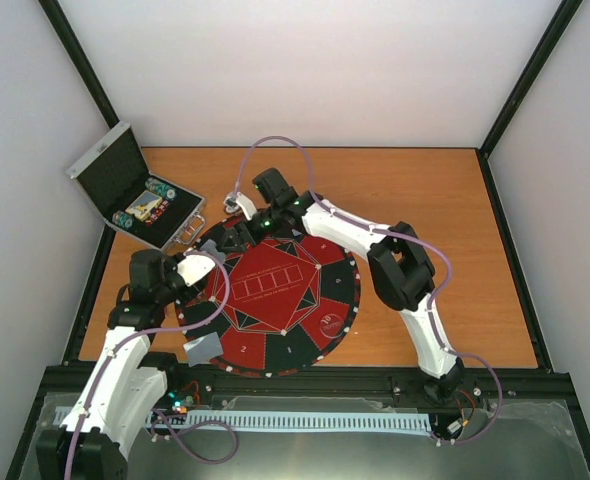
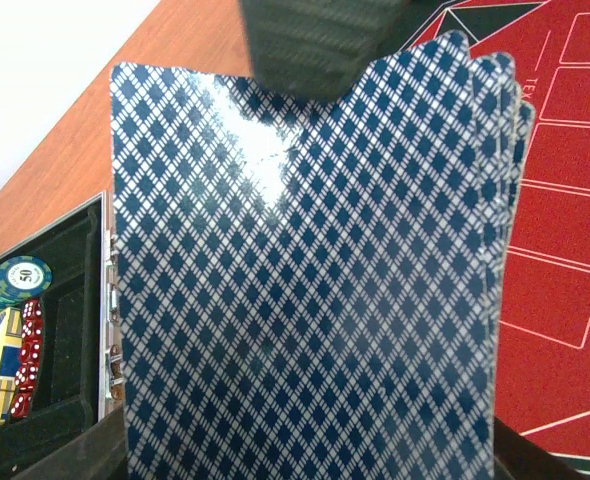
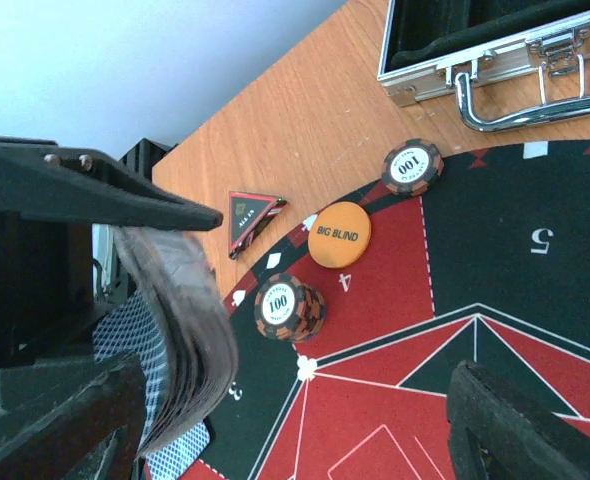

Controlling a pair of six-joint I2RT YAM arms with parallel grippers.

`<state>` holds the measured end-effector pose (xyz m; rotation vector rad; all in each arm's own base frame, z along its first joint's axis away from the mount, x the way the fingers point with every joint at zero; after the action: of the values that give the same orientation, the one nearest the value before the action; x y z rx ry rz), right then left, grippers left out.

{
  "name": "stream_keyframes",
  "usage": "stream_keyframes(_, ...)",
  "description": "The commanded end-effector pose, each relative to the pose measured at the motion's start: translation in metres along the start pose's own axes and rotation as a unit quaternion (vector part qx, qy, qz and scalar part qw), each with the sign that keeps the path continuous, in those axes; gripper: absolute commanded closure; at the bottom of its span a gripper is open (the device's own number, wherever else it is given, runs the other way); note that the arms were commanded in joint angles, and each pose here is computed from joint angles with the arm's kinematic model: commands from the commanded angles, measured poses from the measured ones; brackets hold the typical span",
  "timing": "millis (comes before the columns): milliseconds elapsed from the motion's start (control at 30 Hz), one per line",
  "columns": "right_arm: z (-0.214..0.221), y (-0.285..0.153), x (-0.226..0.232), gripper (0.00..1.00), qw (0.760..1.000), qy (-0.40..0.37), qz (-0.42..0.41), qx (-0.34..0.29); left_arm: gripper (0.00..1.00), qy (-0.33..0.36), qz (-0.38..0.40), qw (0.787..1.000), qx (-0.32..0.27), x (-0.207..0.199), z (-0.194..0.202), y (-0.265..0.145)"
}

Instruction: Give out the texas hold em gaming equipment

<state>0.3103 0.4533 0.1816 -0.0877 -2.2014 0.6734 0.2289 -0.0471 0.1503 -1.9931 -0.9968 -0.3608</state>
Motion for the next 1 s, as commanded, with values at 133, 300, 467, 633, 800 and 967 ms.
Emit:
stream_keyframes(133, -0.001, 0.028, 0.014, 0.18, 0.999, -0.007, -0.047, 0.015, 0.47, 0.002, -0.013, 0.999, -0.033, 0.010, -0.017, -0.008)
stream_keyframes(300, -0.002, 0.029, 0.004, 0.18, 1.000, -0.005, -0.015, 0.009, 0.47, 0.000, -0.014, 0.999, -0.034, 0.011, -0.017, -0.008)
stream_keyframes(467, -0.004, 0.017, -0.006, 0.25, 0.999, -0.008, 0.030, 0.007, 0.47, 0.001, -0.014, 0.999, -0.033, 0.011, -0.017, -0.008)
stream_keyframes(633, -0.003, 0.008, -0.006, 0.31, 0.998, -0.017, 0.052, 0.010, 0.47, 0.001, -0.014, 0.999, -0.033, 0.011, -0.017, -0.007)
stream_keyframes(800, -0.005, 0.003, 0.004, 0.39, 0.999, -0.023, 0.034, 0.010, 0.47, 0.002, -0.014, 0.999, -0.031, 0.011, -0.016, -0.006)
stream_keyframes(967, -0.007, -0.001, 0.011, 0.47, 0.999, -0.027, 0.030, 0.010, 0.47, 0.000, -0.012, 1.000, -0.029, 0.009, -0.015, -0.006)
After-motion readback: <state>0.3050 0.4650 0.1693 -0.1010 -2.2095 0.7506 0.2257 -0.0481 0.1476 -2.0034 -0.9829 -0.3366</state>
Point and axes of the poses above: each gripper's point midway between its finger pads, its own y axis out along the fingers, its own x axis along the line the jaws close on, z = x × y, the point moved 4 cm from there along -y, back along the fingers, and after that the axes turned 11 degrees about y, right-handed, at the moved point
